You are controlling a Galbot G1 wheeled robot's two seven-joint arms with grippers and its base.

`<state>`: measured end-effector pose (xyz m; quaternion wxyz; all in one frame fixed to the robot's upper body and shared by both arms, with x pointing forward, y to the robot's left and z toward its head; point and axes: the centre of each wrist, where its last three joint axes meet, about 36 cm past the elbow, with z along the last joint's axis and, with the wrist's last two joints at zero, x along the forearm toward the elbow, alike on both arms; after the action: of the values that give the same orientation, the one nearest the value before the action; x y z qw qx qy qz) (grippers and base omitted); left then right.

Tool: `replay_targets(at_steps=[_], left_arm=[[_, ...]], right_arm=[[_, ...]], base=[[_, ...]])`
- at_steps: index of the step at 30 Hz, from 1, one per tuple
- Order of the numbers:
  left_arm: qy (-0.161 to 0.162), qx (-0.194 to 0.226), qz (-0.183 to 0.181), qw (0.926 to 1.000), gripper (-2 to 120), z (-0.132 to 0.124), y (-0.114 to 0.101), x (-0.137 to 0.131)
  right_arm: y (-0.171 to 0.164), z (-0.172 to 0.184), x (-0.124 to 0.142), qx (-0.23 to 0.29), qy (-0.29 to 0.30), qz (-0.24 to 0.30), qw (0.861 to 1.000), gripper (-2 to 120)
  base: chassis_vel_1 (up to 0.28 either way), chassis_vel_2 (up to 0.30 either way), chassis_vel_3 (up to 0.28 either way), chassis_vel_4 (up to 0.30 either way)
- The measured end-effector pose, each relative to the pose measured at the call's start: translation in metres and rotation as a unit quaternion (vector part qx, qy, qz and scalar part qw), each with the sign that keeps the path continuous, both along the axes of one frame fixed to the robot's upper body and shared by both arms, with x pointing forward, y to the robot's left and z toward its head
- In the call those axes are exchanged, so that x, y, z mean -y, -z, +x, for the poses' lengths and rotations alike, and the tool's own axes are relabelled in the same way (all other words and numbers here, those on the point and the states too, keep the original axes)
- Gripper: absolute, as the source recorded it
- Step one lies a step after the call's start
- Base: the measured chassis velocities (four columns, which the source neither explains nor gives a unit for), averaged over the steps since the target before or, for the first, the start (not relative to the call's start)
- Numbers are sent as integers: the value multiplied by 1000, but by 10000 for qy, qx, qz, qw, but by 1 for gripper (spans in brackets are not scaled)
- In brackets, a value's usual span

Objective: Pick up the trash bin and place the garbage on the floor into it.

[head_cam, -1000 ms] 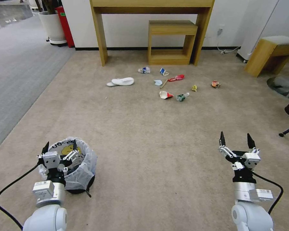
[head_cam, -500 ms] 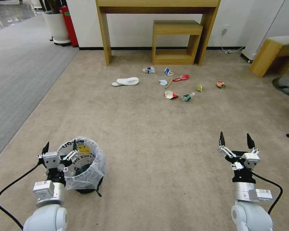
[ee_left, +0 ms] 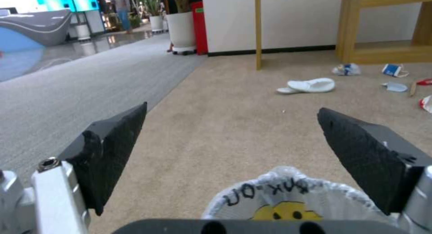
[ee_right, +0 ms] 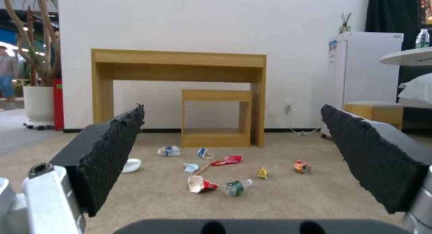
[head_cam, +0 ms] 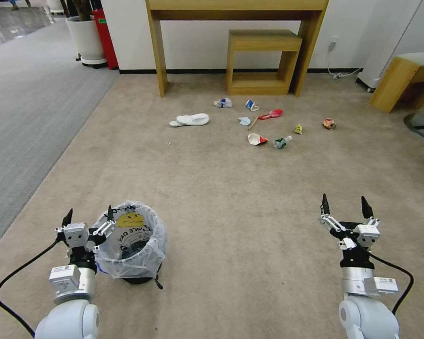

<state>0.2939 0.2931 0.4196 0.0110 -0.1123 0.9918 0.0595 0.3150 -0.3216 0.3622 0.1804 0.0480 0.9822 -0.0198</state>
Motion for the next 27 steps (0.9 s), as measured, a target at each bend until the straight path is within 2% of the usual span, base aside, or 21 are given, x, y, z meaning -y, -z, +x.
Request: replay_targets(at_steps=[17,27], left_arm=[[-1,-6,5,10000,100,1,2,-2],[-7,-11,3,10000,100,2,3,-3]], right_arm=[[4,1,-1,115,18,28,9999,100],[5,1,2,153,73,32,9999,100]], base=[[68,70,-73,-71],[0,0,0,0]])
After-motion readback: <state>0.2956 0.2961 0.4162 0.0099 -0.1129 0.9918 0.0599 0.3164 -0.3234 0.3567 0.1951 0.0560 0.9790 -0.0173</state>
